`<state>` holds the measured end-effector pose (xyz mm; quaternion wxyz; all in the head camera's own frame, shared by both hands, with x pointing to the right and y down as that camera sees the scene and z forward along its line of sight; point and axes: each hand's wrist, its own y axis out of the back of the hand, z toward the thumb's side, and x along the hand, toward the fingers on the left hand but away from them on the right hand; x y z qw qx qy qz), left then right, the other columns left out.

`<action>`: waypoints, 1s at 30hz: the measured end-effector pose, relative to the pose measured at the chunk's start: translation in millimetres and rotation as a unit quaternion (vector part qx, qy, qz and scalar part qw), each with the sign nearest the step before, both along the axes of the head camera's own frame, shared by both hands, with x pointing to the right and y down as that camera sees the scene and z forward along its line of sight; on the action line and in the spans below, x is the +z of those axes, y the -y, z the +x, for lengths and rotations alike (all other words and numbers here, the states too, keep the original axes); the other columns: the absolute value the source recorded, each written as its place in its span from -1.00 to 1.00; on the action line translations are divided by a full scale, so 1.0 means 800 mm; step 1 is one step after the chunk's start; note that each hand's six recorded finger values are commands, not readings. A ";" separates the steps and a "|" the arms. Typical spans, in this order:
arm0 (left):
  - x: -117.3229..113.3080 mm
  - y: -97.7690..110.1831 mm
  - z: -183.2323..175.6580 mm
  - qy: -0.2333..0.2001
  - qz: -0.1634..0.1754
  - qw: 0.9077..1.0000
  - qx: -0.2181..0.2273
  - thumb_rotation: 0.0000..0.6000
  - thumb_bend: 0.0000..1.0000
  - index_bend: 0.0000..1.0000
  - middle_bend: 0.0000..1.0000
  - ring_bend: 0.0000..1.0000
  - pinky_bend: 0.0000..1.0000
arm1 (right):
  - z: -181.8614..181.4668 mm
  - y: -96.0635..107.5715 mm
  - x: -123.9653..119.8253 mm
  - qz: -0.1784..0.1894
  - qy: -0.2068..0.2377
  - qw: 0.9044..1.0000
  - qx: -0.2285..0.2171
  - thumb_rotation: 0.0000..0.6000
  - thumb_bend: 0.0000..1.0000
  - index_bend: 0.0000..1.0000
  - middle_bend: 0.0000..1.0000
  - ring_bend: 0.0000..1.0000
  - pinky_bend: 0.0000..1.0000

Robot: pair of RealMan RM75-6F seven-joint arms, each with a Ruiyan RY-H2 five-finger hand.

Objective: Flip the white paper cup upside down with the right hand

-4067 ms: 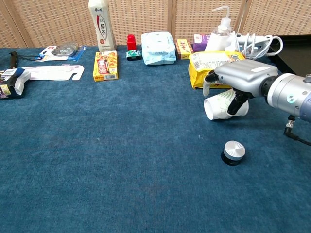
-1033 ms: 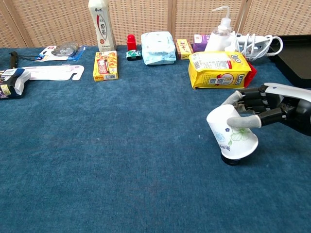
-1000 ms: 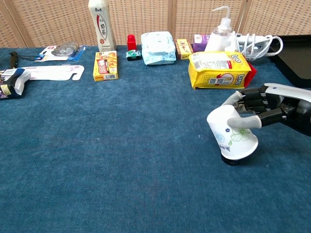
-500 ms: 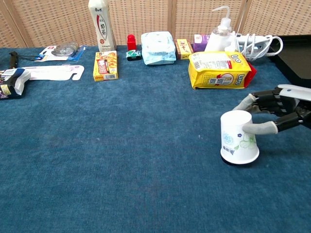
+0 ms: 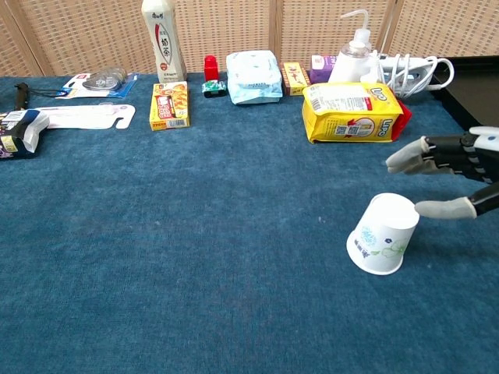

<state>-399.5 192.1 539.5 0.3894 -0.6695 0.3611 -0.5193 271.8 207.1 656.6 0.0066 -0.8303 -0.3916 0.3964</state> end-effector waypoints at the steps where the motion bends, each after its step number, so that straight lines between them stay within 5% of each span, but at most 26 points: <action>1: 0.000 0.000 -0.001 0.001 0.000 1.000 -0.001 0.43 -0.72 -0.68 -0.49 -0.69 -0.63 | 0.000 0.002 -0.003 0.003 0.001 1.000 0.001 0.82 -0.40 -0.53 -0.59 -0.71 -1.00; 11: 0.006 -0.008 -0.012 0.007 -0.007 1.000 -0.013 0.44 -0.72 -0.68 -0.49 -0.69 -0.63 | 0.009 0.036 -0.030 0.054 0.002 0.998 0.043 0.82 -0.40 -0.22 -0.42 -0.51 -0.81; 20: 0.015 -0.015 -0.025 0.010 -0.015 1.000 -0.025 0.45 -0.72 -0.68 -0.49 -0.69 -0.63 | 0.038 0.065 -0.038 0.143 -0.088 0.984 0.053 0.82 -0.40 -0.11 -0.32 -0.43 -0.72; 30: 0.032 -0.029 -0.041 0.008 -0.029 0.998 -0.049 0.44 -0.72 -0.68 -0.49 -0.69 -0.63 | 0.085 0.063 -0.040 0.233 -0.264 0.935 -0.033 0.82 -0.40 -0.09 -0.32 -0.45 -0.74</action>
